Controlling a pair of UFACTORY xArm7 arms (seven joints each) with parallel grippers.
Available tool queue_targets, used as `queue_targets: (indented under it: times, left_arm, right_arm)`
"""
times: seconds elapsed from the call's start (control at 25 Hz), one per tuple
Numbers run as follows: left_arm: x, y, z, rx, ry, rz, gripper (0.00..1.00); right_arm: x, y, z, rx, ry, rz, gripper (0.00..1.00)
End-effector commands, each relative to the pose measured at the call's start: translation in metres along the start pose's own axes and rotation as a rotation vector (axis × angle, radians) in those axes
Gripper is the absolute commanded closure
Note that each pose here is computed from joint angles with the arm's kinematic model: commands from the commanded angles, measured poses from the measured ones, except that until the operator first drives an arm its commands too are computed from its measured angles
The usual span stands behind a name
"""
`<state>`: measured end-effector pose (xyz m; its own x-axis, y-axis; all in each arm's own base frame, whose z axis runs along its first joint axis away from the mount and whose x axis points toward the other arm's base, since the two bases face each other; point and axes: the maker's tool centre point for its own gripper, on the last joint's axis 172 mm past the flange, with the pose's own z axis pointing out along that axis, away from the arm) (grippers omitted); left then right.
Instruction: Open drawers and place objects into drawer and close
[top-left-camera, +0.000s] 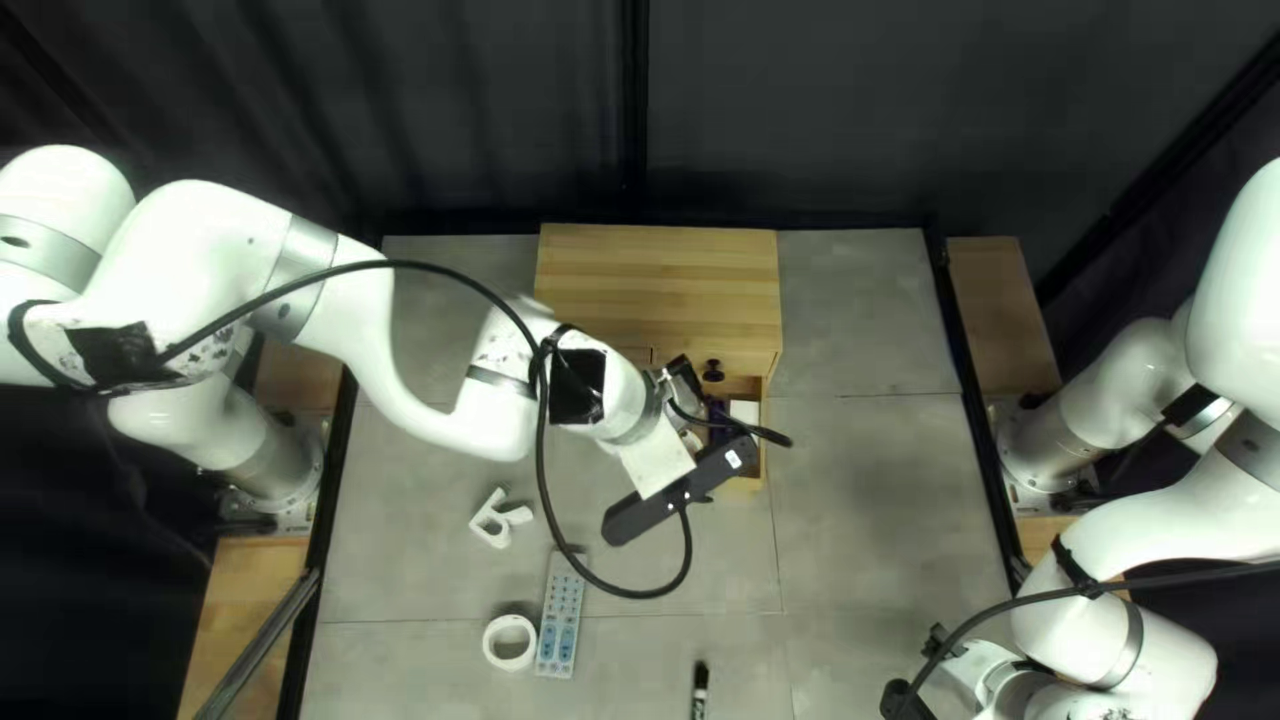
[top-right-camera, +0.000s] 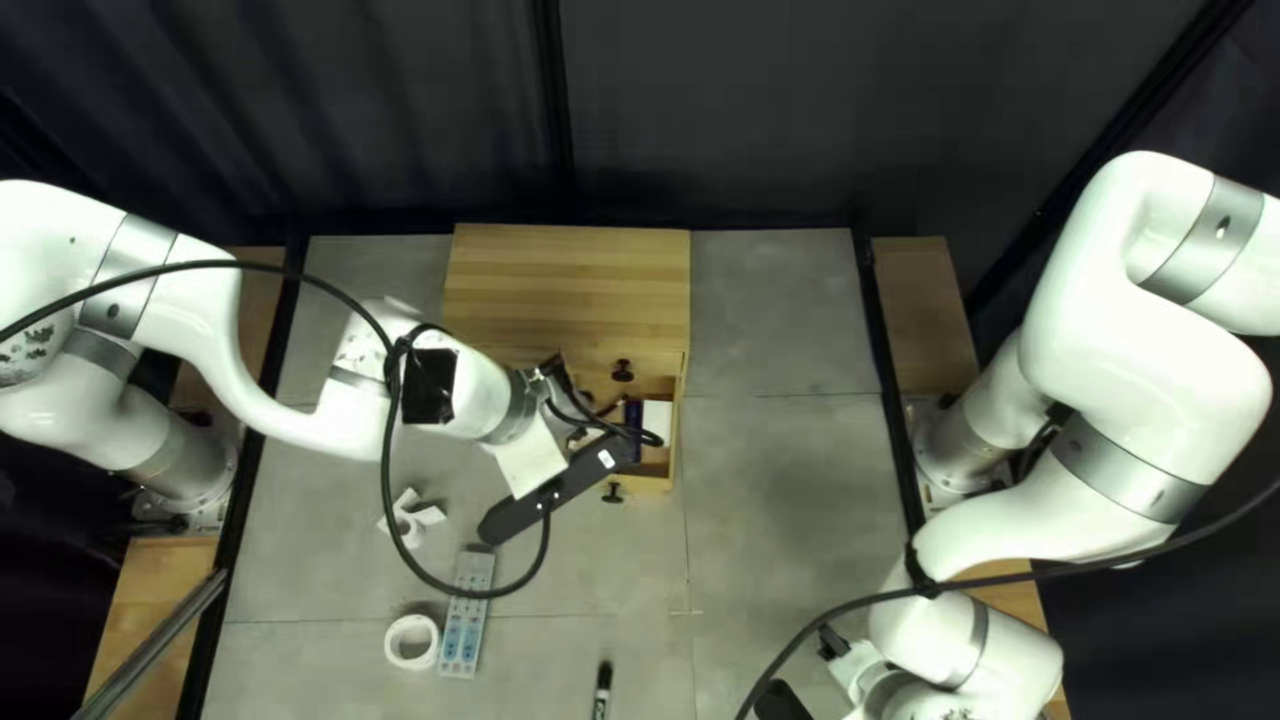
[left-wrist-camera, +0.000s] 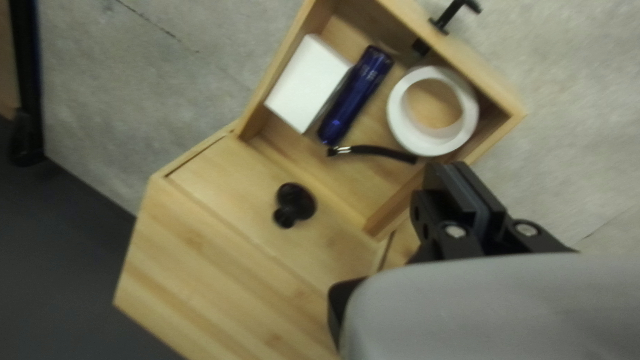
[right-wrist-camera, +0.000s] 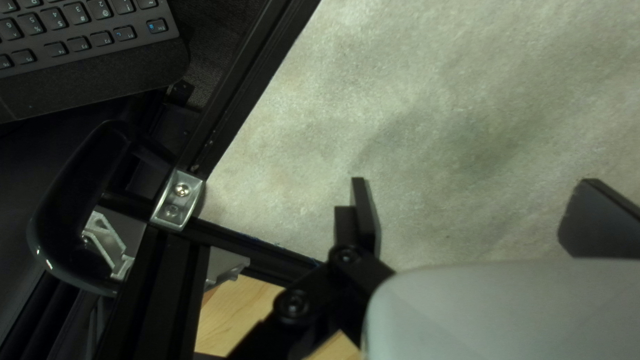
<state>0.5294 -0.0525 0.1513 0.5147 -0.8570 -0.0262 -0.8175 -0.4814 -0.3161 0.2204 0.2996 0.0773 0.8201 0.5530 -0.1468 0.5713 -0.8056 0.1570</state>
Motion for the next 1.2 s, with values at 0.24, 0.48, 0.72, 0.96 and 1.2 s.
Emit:
queue_targets:
  times: [0.24, 0.48, 0.72, 0.96, 1.2]
  left_arm:
    - [0.025, 0.044, -0.022, -0.117, -0.001, -0.156, 0.00]
    - [0.035, 0.077, -0.036, -0.199, 0.002, -0.290, 0.00]
    - [0.095, 0.122, -0.033, -0.235, 0.013, -0.168, 0.00]
    - [0.099, 0.127, -0.033, -0.244, 0.022, -0.156, 0.00]
    - [0.099, 0.127, -0.033, -0.244, 0.022, -0.156, 0.00]
  right_arm:
    - [0.000, 0.000, 0.000, 0.000, 0.000, 0.000, 0.00]
    - [0.000, 0.000, 0.000, 0.000, 0.000, 0.000, 0.00]
    - [0.000, 0.000, 0.000, 0.000, 0.000, 0.000, 0.00]
    - [0.000, 0.000, 0.000, 0.000, 0.000, 0.000, 0.00]
    - [0.000, 0.000, 0.000, 0.000, 0.000, 0.000, 0.00]
